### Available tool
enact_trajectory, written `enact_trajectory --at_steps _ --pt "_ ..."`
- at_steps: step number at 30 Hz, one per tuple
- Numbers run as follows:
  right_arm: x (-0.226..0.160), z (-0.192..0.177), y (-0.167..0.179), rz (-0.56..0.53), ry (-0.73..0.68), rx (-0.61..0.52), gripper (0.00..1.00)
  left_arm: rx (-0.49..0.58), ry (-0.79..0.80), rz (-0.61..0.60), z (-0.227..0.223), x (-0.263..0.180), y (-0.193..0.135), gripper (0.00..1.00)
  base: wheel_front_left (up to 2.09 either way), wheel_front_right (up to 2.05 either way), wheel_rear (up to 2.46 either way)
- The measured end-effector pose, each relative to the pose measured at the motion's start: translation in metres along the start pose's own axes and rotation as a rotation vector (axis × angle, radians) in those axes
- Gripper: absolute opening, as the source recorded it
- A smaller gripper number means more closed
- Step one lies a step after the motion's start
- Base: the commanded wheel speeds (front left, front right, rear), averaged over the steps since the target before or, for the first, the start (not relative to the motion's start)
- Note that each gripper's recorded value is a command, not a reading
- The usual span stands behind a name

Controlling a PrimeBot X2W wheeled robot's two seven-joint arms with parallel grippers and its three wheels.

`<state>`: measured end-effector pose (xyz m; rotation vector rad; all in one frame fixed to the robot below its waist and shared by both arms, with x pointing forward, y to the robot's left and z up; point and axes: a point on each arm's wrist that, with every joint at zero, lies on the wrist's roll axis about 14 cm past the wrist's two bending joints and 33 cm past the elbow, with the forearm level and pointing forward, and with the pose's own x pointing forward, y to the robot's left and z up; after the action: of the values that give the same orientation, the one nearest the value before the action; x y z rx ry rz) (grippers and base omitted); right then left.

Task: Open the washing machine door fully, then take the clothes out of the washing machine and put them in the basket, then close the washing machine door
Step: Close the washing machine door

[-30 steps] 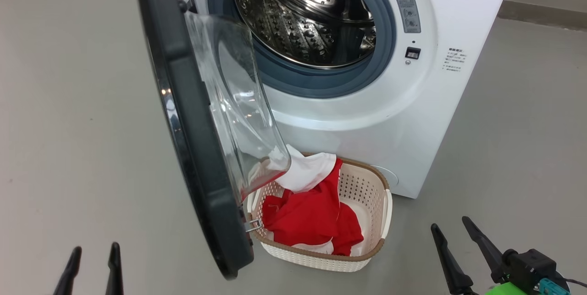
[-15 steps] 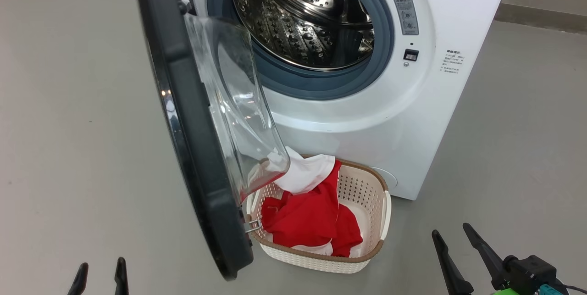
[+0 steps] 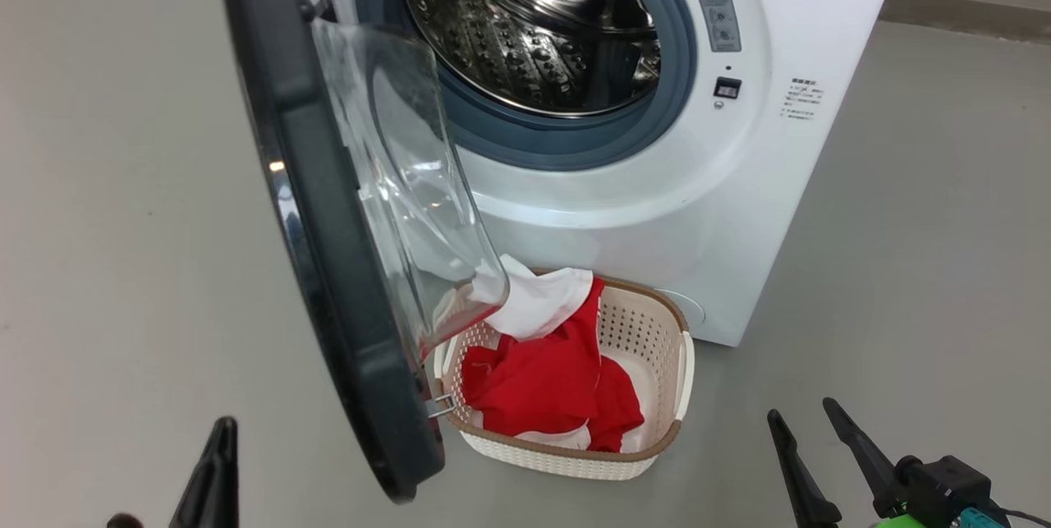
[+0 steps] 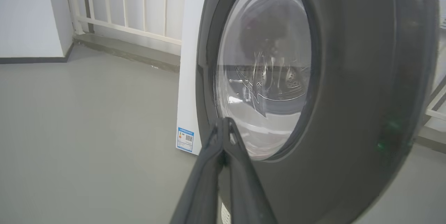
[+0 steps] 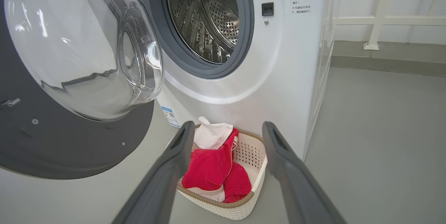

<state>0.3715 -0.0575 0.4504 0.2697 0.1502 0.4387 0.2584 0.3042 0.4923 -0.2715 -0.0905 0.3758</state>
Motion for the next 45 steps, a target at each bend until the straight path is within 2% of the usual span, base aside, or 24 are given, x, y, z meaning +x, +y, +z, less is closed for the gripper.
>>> enact_trajectory --at_steps 15,20,30,45 --pt "-0.001 -0.001 -0.022 -0.071 -0.007 0.027 1.0 0.021 0.005 -0.309 0.007 0.038 -0.081 0.0 0.0 0.0 0.0" --pt "-0.001 -0.001 -0.032 -0.101 -0.014 0.039 1.0 0.033 0.013 -0.38 0.003 0.048 -0.103 0.0 0.0 0.0 0.0" --pt "-0.003 0.001 -0.056 -0.188 -0.035 0.068 1.0 0.003 0.014 -0.605 -0.006 0.077 -0.189 0.0 0.0 0.0 0.0" --pt "-0.016 0.009 -0.101 -0.345 -0.077 0.084 1.0 -0.04 0.023 -0.76 -0.029 0.143 -0.289 0.0 0.0 0.0 0.0"
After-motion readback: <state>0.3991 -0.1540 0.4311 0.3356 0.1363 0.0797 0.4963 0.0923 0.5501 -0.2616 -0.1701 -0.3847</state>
